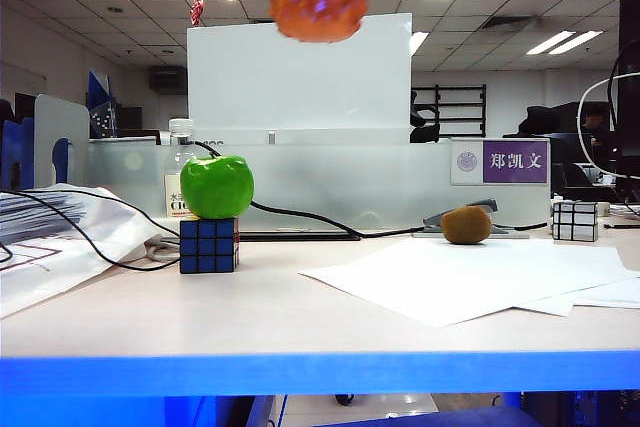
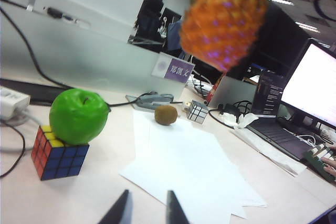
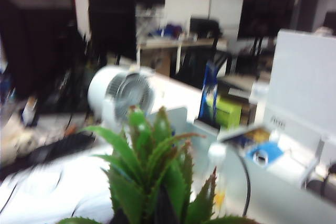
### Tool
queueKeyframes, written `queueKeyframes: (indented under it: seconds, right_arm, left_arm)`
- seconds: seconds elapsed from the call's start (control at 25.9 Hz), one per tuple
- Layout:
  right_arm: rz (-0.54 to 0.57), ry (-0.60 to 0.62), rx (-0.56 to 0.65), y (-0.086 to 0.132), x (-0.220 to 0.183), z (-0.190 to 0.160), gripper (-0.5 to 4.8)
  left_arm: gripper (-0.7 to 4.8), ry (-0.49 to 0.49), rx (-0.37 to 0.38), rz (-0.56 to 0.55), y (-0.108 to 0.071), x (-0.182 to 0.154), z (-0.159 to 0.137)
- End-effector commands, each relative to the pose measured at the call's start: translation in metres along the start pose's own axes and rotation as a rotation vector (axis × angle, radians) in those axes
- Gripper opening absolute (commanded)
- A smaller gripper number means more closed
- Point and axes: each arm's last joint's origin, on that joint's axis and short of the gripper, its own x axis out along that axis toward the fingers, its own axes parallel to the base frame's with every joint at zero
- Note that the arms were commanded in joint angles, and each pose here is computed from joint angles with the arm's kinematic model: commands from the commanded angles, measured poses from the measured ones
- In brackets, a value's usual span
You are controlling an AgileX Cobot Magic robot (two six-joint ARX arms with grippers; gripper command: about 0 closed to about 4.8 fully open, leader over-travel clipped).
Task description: Arrange all the fruits from large to small from left to right in a row.
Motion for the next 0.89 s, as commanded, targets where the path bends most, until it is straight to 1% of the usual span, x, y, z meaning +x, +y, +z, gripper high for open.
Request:
queueKeyframes:
  seconds: [0.04,0.08,0.12,0.15,0.19,0.23,0.31,0.35,0.39,0.42,0.46,0.54,0.69,0.77,0.89]
  right_arm:
    - [0.073,0.092,-0.070,0.028,-0.020,0.014,-0.05]
    - [0.123,0.131,-0.094,0.044,-0.026,0.017,-0.05]
    - [0.146,0.148,-0.102,0.051,-0.027,0.018,-0.05]
    - [0.186,0.177,-0.109,0.065,-0.029,0.018,-0.05]
    - [0.211,0.188,-0.105,0.073,-0.028,0.016,-0.05]
    - [0.259,0.188,-0.102,0.086,-0.024,0.011,-0.05]
    - [0.263,0.181,-0.110,0.104,-0.017,-0.005,-0.05]
    - [0.256,0.177,-0.113,0.111,-0.014,-0.012,-0.05]
    - [0.253,0.159,-0.104,0.120,-0.011,-0.025,-0.05]
    - [0.253,0.137,-0.087,0.125,-0.009,-0.033,-0.05]
    - [0.261,0.095,-0.048,0.131,-0.006,-0.044,-0.05]
    - [0.264,0.064,0.004,0.134,0.002,-0.063,-0.05]
    - [0.268,0.085,0.011,0.134,0.025,-0.092,-0.05]
    - [0.271,0.098,-0.005,0.138,0.036,-0.108,-0.05]
    - [0.283,0.141,0.002,0.143,0.047,-0.130,-0.05]
  left_arm:
    - [0.94,-0.076,0.021,-0.045,-0.005,-0.001,0.009]
    - [0.94,-0.116,0.039,-0.070,-0.008,-0.001,0.013]
    - [0.94,-0.142,0.049,-0.084,-0.010,-0.002,0.016]
    - [0.94,-0.184,0.069,-0.108,-0.013,-0.003,0.021]
    - [0.94,-0.207,0.082,-0.122,-0.014,-0.003,0.023]
    - [0.94,-0.251,0.093,-0.151,-0.018,-0.005,0.028]
    - [0.94,-0.307,0.089,-0.195,-0.024,-0.007,0.035]
    - [0.94,-0.317,0.097,-0.213,-0.026,-0.008,0.039]
    - [0.94,-0.330,0.122,-0.246,-0.033,-0.010,0.048]
    - [0.94,-0.331,0.134,-0.263,-0.036,-0.011,0.052]
    - [0.94,-0.347,0.158,-0.288,-0.043,-0.013,0.061]
    - [0.94,-0.377,0.184,-0.306,-0.051,-0.017,0.073]
    - [0.94,-0.397,0.208,-0.325,-0.059,-0.020,0.084]
    - [0.94,-0.396,0.204,-0.325,-0.059,-0.020,0.084]
    - [0.94,-0.398,0.202,-0.327,-0.059,-0.020,0.084]
